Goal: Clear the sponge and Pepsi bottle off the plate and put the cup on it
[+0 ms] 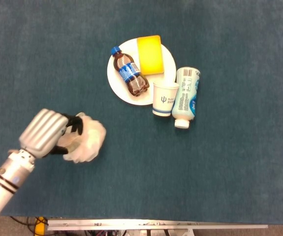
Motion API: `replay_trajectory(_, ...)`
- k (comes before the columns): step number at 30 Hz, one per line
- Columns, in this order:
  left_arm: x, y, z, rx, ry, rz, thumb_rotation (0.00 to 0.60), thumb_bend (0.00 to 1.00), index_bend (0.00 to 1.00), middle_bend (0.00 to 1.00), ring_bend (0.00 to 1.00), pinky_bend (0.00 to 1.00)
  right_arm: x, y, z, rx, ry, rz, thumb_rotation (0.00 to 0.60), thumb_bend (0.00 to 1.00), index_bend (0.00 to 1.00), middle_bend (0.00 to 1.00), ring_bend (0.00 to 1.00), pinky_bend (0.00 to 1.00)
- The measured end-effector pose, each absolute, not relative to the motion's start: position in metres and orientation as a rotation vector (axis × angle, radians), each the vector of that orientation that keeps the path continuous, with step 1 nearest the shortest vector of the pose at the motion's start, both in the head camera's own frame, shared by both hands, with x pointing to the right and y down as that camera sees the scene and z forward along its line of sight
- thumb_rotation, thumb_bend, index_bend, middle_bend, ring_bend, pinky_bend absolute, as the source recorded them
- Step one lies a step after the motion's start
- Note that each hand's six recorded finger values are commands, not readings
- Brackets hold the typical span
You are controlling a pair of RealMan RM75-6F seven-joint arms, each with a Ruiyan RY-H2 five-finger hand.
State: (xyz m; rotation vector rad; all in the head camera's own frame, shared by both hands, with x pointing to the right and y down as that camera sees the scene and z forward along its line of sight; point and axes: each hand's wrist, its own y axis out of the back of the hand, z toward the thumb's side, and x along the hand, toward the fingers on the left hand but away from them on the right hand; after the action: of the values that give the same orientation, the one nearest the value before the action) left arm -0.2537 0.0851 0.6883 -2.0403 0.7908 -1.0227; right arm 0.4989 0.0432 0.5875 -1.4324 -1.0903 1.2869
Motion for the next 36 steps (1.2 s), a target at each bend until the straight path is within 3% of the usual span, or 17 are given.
replay_trajectory(4,-0.266,0.093,0.692,-2.037,0.758,-1.092,0.600,0.31,0.52,0.58,0.62,0.68,0.495,0.043,0.589,-1.443,-1.076,1.280,0.600,0.06,0.33,0.40,0.26,0.28)
replay_trajectory(6,-0.270,0.095,0.695,-2.030,0.733,-1.129,0.600,0.31,0.42,0.48,0.51,0.66,0.493,0.042,0.590,-1.448,-1.066,1.275,0.600,0.06,0.33,0.40,0.26,0.28)
replay_trajectory(8,-0.275,0.097,0.698,-2.029,0.706,-1.171,0.600,0.30,0.27,0.35,0.32,0.55,0.489,0.042,0.590,-1.454,-1.050,1.268,0.600,0.06,0.33,0.40,0.26,0.28)
replay_trajectory(10,-0.277,0.099,0.699,-2.029,0.682,-1.209,0.600,0.30,0.12,0.20,0.13,0.36,0.485,0.041,0.590,-1.462,-1.030,1.258,0.600,0.06,0.33,0.40,0.26,0.28)
replay_trajectory(13,-0.280,0.099,0.697,-2.021,0.655,-1.256,0.600,0.30,0.03,0.11,0.02,0.24,0.476,0.039,0.591,-1.476,-0.989,1.241,0.600,0.06,0.33,0.40,0.26,0.28)
replay_trajectory(17,-0.284,0.094,0.690,-2.003,0.677,-1.277,0.600,0.30,0.00,0.07,0.00,0.20,0.460,0.033,0.593,-1.505,-0.919,1.208,0.600,0.06,0.33,0.40,0.26,0.28)
replay_trajectory(28,-0.301,0.082,0.657,-1.904,0.837,-1.233,0.600,0.30,0.00,0.06,0.00,0.19,0.399,0.003,0.608,-1.571,-0.626,1.102,0.600,0.04,0.31,0.40,0.26,0.28)
replay_trajectory(36,-0.320,0.083,0.630,-1.827,0.935,-1.209,0.600,0.30,0.00,0.06,0.00,0.19,0.347,-0.021,0.629,-1.569,-0.414,1.037,0.600,0.00,0.23,0.34,0.22,0.30)
